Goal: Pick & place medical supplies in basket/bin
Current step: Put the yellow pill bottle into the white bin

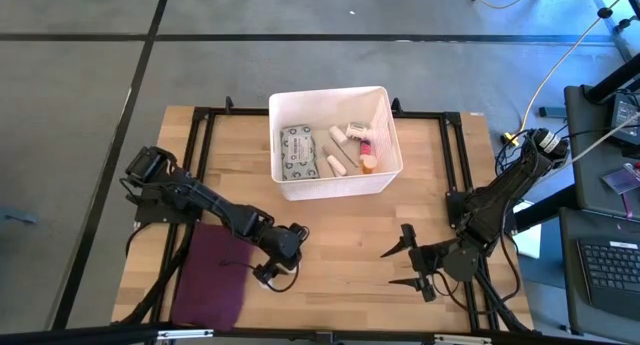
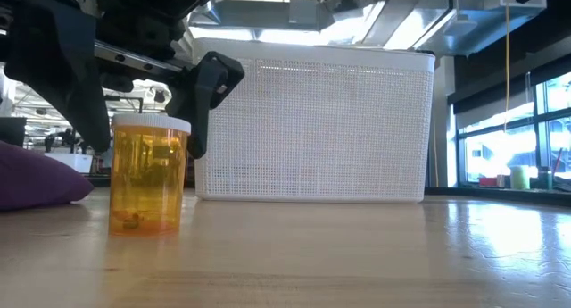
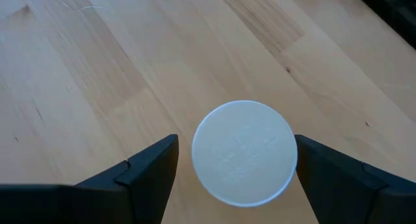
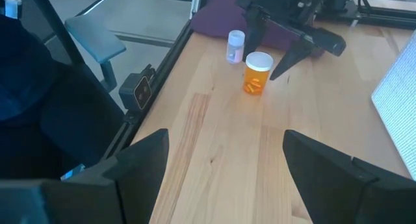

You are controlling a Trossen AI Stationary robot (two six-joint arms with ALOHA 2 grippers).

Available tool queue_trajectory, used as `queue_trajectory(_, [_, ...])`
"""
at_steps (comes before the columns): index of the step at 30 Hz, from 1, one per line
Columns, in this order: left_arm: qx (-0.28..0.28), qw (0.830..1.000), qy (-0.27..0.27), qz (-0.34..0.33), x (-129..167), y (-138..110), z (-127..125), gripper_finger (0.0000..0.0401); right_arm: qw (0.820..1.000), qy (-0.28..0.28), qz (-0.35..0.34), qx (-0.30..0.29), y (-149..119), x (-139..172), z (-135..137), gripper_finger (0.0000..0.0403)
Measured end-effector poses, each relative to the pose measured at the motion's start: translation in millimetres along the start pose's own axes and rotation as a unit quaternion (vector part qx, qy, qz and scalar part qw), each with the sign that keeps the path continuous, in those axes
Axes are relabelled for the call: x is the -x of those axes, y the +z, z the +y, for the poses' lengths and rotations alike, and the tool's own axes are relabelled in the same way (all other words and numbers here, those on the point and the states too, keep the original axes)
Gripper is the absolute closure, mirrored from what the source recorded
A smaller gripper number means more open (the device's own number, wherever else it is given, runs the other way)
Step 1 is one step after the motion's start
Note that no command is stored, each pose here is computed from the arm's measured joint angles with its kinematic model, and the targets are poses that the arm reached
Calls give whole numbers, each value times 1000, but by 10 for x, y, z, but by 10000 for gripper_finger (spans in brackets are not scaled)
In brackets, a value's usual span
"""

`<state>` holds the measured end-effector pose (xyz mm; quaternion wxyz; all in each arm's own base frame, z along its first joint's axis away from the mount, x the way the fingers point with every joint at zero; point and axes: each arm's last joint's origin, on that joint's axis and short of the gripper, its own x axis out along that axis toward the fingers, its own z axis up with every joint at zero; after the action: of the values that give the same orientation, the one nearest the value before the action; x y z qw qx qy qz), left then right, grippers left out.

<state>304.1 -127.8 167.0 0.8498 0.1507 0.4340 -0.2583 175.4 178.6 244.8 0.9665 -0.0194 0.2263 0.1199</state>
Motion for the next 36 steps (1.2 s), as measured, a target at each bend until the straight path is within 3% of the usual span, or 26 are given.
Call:
queue_trajectory(17, [0, 1000, 3, -4, 27, 12, 2, 184, 1000, 0, 1, 0, -2, 0, -1, 99])
queue_trajectory(21, [-3, 1000, 8, -25, 154, 70, 1, 186, 1000, 0, 1, 0, -2, 0, -1, 99])
queue_trajectory(25, [-12, 997, 27, -75, 419, 291, 33, 187, 1000, 0, 1, 0, -2, 0, -1, 99])
queue_trajectory(27, [-22, 993, 62, -103, 592, 420, 79, 187, 1000, 0, 1, 0, -2, 0, -1, 99])
queue_trajectory(30, [-34, 977, 167, -126, 864, 572, 173, 187, 1000, 0, 1, 0, -2, 0, -1, 99])
queue_trajectory(33, [-44, 946, 297, -125, 1148, 682, 284, 187, 1000, 0, 1, 0, -2, 0, 0, 99])
queue_trajectory(36, [-46, 917, 376, -126, 1386, 757, 414, 188, 1000, 0, 1, -3, -2, 0, -1, 99])
